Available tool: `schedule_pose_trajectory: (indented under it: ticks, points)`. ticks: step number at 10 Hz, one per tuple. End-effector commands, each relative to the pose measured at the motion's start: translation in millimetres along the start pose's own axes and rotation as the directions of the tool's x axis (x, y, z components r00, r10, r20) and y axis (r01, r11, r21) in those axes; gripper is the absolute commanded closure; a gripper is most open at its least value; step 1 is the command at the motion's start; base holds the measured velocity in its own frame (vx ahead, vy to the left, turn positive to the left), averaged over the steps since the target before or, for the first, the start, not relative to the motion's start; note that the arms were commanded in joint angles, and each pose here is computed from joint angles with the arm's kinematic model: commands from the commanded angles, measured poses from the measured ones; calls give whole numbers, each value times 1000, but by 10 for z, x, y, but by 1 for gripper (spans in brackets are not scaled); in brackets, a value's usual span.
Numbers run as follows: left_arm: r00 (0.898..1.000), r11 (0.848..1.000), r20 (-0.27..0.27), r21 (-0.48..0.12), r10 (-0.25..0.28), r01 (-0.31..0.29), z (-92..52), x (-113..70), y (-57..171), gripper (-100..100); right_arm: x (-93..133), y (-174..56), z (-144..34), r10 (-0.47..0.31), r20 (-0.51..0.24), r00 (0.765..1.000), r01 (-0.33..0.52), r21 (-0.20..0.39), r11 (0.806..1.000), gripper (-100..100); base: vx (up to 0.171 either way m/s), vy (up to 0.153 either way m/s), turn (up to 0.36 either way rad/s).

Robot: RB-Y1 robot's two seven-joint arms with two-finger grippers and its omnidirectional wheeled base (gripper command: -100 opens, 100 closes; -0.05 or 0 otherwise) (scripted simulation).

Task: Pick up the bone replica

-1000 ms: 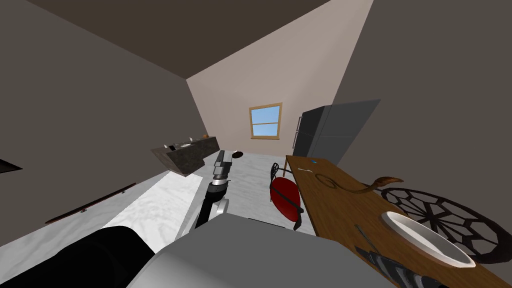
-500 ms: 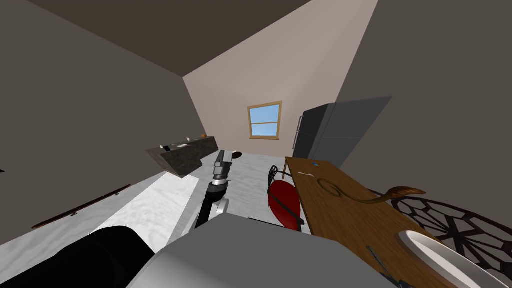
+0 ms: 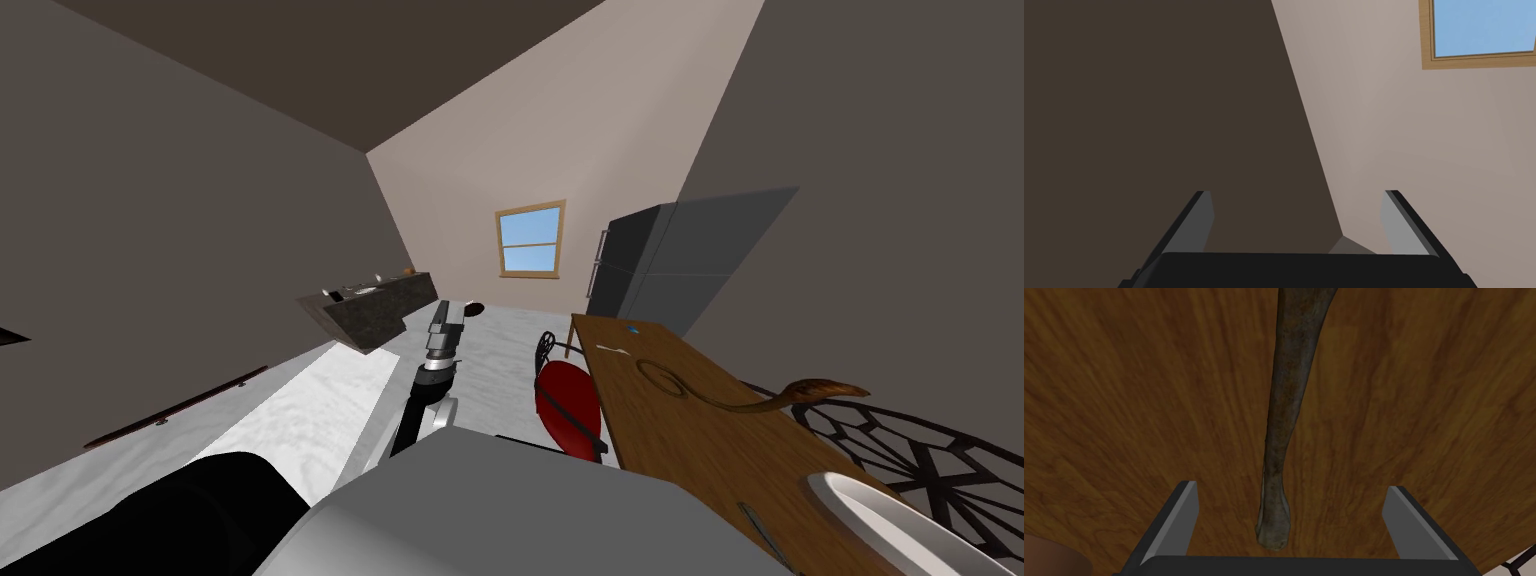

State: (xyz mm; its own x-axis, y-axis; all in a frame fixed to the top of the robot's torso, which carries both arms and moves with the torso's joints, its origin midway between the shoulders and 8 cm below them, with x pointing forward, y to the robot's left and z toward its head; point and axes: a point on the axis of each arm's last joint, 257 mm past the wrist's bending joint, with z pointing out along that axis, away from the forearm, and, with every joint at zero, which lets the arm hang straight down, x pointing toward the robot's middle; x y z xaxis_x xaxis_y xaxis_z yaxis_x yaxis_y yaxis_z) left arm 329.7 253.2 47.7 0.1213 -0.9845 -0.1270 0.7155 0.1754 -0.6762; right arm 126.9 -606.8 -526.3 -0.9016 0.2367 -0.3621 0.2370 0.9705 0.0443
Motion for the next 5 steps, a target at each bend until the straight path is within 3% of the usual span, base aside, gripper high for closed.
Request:
schedule_pose_trajectory:
  ticks: [1, 3, 4, 5]
  points:
    - [1000, 1000, 0, 0, 0, 0, 0, 0, 0, 0, 42, 31, 62, 4, 0, 1000, -4, 5, 1000, -100, 16, -52, 24]
    - [1000, 1000, 0, 0, 0, 0, 0, 0, 0, 0, 44, 40, 63, 5, 0, 1000, -5, 6, 1000, -100, 9, -23, 9]
    - [1000, 1000, 0, 0, 0, 0, 0, 0, 0, 0, 46, 41, 66, 5, 0, 1000, -5, 6, 1000, 100, 0, 0, 0]
    - [1000, 1000, 0, 0, 0, 0, 0, 0, 0, 0, 46, 40, 65, 5, 0, 1000, -5, 6, 1000, 100, 0, 0, 0]
